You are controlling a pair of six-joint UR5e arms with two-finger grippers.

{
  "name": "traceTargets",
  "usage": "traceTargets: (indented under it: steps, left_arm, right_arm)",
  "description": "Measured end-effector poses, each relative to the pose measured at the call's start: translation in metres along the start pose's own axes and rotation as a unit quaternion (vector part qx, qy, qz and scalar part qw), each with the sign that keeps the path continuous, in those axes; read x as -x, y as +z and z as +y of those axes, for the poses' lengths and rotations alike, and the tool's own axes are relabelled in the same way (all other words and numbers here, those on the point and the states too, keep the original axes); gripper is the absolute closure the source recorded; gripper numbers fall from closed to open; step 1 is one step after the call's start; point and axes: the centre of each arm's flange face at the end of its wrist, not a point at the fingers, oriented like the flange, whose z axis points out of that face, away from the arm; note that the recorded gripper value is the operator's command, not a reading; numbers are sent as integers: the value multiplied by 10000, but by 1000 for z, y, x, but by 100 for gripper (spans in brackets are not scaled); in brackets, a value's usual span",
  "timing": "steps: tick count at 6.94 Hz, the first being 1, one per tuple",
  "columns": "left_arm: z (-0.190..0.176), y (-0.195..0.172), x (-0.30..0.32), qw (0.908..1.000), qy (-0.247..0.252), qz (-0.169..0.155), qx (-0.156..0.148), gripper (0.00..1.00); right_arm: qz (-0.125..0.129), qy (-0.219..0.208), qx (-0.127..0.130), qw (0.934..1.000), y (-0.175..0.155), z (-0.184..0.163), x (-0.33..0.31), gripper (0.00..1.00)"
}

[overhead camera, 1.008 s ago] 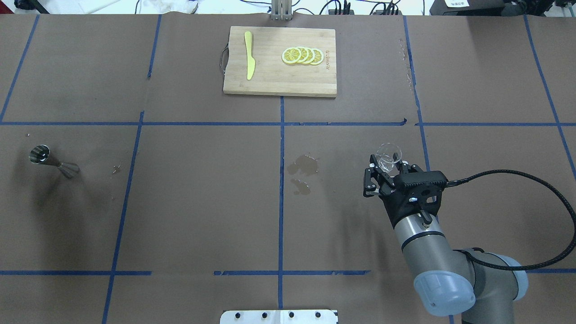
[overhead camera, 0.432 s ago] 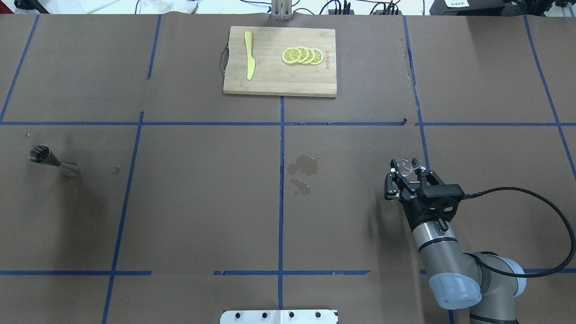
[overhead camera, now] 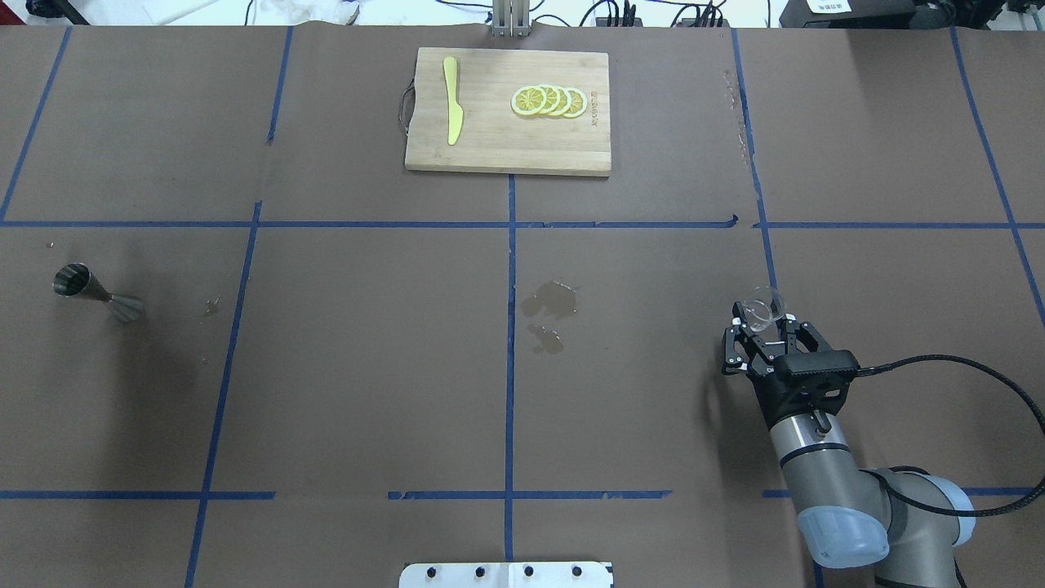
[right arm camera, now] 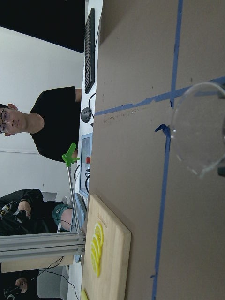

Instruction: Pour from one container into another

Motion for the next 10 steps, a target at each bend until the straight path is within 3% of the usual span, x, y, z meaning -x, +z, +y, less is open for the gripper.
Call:
traceTargets:
  steps: [5, 6, 7, 8, 9, 10]
  left_arm:
    - [-5, -2, -4, 10000, -16, 38, -52, 0]
    - [-5, -2, -5, 10000, -15, 40, -50, 0]
    - [-5, -2, -5, 10000, -16, 38, -43, 0]
    - [-4, -2, -5, 10000, -23, 62, -3, 0]
    - [-1, -1, -5, 9998, -42, 136, 113, 0]
    - [2, -1, -5, 9995, -75, 209, 242, 0]
  right_arm:
    - [-23, -38, 85, 10000, -1, 19, -10, 100]
    - [-75, 33, 100, 9999, -2, 23, -13, 91]
    - [-102, 47, 119, 9999, -3, 28, -17, 91]
    - [-117, 55, 128, 9998, -4, 30, -20, 84]
    - [-130, 76, 128, 9998, -4, 31, -20, 73]
    - [-138, 94, 124, 9998, -5, 30, -21, 68]
